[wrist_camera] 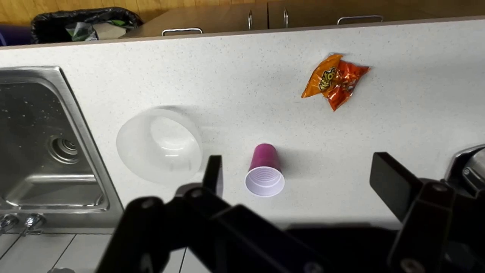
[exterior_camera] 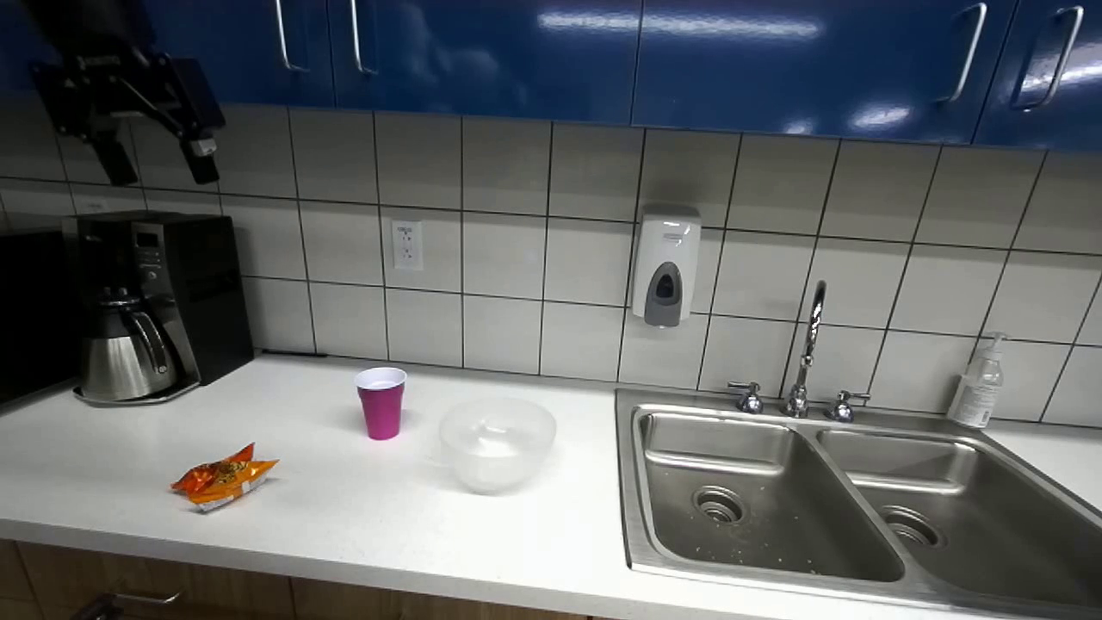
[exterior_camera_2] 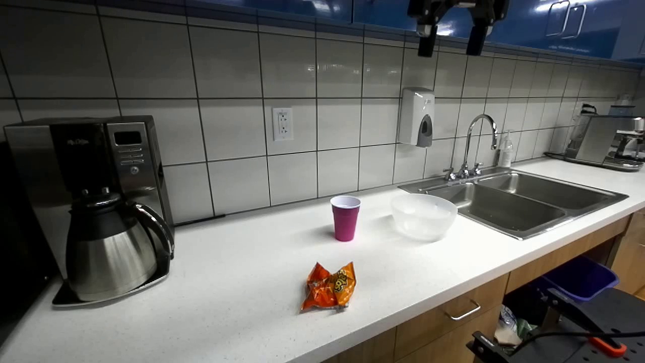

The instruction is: Pick up the orange packet and put it in the clear bowl

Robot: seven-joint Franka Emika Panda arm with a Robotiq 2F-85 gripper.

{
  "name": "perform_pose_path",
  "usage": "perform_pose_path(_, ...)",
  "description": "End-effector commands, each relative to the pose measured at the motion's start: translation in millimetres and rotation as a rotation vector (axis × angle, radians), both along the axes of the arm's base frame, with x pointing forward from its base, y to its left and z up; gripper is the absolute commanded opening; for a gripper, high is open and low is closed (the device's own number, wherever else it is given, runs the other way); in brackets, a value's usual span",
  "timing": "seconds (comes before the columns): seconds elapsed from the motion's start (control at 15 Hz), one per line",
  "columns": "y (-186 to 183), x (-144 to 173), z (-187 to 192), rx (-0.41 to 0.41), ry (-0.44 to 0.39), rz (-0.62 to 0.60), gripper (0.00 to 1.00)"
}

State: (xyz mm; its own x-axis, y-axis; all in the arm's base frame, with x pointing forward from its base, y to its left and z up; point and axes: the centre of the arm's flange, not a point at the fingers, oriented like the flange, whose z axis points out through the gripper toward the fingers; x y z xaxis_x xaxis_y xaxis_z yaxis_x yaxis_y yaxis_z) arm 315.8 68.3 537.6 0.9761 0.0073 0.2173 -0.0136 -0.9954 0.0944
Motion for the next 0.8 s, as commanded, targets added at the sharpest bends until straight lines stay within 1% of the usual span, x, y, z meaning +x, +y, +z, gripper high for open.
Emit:
perform_pose_path(0.0, 7.4, 13.0, -24.7, 0.002, 0.010, -0.034, 1.00)
perform_pose_path(0.33, 10.3, 35.9, -61.6, 0.007, 0.031, -0.128, 1.00)
perform_pose_path(0.73, 36.5, 54.5, -98.1, -0.006, 0.068, -0.246, 1.00)
